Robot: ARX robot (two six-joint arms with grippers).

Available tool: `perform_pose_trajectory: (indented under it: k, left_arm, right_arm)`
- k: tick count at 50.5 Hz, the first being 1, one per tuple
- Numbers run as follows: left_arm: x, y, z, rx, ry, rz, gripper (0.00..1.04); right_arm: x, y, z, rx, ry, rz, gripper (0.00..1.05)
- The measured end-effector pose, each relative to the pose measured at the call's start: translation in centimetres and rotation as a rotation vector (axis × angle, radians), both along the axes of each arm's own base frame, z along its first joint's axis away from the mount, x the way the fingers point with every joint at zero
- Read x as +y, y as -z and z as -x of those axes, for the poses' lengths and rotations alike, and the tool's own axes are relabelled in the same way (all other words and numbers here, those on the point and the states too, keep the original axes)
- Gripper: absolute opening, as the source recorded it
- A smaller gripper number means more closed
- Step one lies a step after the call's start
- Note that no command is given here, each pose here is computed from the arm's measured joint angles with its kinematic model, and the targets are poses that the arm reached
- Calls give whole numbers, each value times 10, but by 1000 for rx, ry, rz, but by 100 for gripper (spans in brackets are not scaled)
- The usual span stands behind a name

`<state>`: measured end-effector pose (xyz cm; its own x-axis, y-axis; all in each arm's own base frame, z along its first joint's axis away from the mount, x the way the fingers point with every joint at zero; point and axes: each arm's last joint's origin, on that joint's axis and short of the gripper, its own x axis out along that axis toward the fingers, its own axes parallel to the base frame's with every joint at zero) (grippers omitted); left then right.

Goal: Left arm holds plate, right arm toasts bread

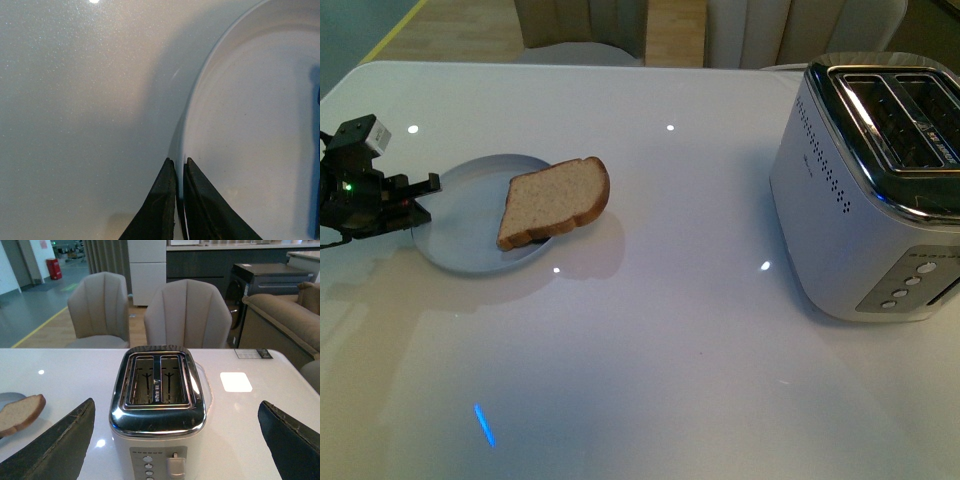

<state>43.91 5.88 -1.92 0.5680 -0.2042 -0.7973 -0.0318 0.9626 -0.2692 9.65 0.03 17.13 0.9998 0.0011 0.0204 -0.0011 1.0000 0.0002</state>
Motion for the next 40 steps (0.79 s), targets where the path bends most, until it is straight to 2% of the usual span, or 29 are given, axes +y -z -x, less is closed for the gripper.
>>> perform_pose_trajectory:
  k: [17, 26, 40]
  left_arm:
    - [9, -18, 4, -35, -31, 43, 3]
    - [9, -41, 2, -79, -37, 63, 3]
    - [-5, -80, 1, -130, -74, 178, 3]
  right_arm:
    - [0, 0, 0, 0, 0, 0, 96]
    - [0, 0, 0, 0, 0, 0, 96]
    - [0, 0, 0, 0, 0, 0, 96]
